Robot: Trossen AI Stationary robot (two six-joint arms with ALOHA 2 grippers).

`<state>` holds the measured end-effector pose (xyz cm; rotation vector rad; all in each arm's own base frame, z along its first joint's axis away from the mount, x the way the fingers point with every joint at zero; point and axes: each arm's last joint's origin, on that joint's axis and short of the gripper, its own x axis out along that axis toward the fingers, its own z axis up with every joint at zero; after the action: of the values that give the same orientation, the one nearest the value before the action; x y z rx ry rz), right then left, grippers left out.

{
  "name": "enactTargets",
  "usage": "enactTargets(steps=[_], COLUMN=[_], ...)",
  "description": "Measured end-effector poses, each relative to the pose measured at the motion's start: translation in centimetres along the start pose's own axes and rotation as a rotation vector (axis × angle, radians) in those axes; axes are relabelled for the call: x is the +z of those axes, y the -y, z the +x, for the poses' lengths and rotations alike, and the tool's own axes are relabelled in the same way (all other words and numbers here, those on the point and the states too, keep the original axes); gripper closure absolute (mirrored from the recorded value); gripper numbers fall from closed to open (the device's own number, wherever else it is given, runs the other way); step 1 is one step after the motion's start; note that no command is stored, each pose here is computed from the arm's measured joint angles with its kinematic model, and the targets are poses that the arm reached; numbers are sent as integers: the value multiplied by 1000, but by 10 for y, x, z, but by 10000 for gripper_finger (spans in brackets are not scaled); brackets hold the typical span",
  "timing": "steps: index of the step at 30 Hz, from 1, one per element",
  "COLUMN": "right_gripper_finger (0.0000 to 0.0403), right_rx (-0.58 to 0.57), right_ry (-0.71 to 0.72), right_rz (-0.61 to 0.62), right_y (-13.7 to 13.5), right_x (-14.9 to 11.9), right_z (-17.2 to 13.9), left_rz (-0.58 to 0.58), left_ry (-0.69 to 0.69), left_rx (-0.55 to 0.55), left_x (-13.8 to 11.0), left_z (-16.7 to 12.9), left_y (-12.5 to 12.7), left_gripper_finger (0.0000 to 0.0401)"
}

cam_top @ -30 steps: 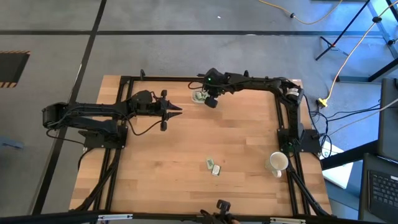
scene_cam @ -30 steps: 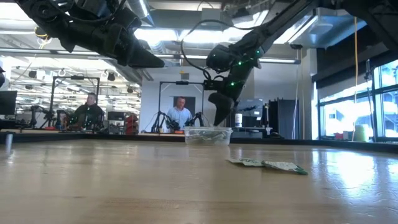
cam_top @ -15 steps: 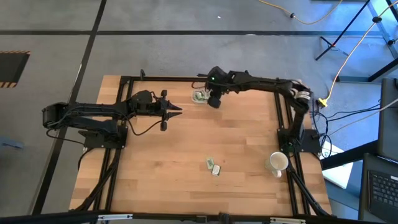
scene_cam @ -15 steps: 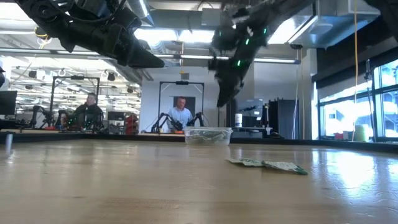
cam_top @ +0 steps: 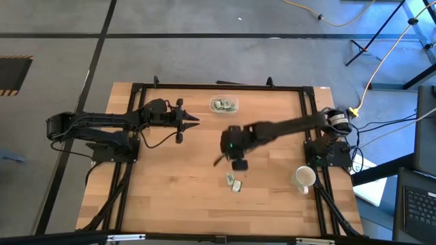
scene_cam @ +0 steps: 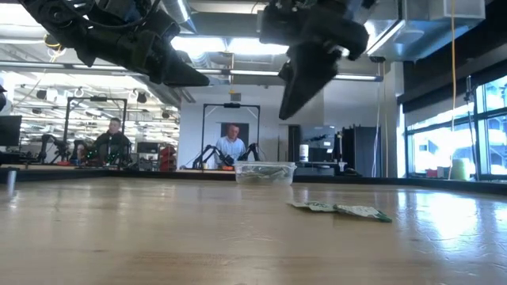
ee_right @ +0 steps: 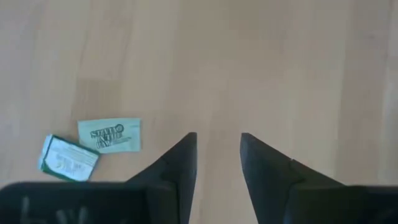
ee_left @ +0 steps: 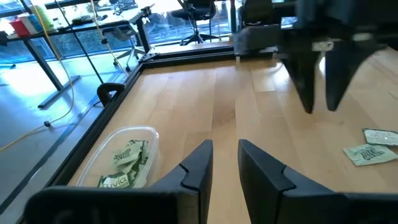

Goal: Pick and place items into bin
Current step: Put the white stevia packet into the transparent bin

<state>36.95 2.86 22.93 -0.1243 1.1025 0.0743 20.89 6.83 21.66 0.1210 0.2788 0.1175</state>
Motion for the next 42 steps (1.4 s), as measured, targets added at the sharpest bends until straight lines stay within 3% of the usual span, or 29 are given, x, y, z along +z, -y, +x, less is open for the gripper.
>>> enactTargets(steps=[5,12,22,34,42], right_gripper_finger=[287,299,297,298,344], right_rx=[2,37,41,49,49], right_ry=[39,118,138,61,51], right_rz=[-9,-34,-42,-38,-36], right_y=[-40,-66,-70,-78,-78], right_x=[-12,-34,-47,-57,-58], right_z=[17,40,54,88,88], left_rz=[0,1,0,-3,-2], left_ry=[-2,2,3,1,0], left_rx=[-6,-4,-4,-3,-4], left_x=[0,0,0,0,0], left_z=[0,0,0,0,0], left_y=[0,0,0,0,0], left_gripper_finger=[331,331,331,331,331])
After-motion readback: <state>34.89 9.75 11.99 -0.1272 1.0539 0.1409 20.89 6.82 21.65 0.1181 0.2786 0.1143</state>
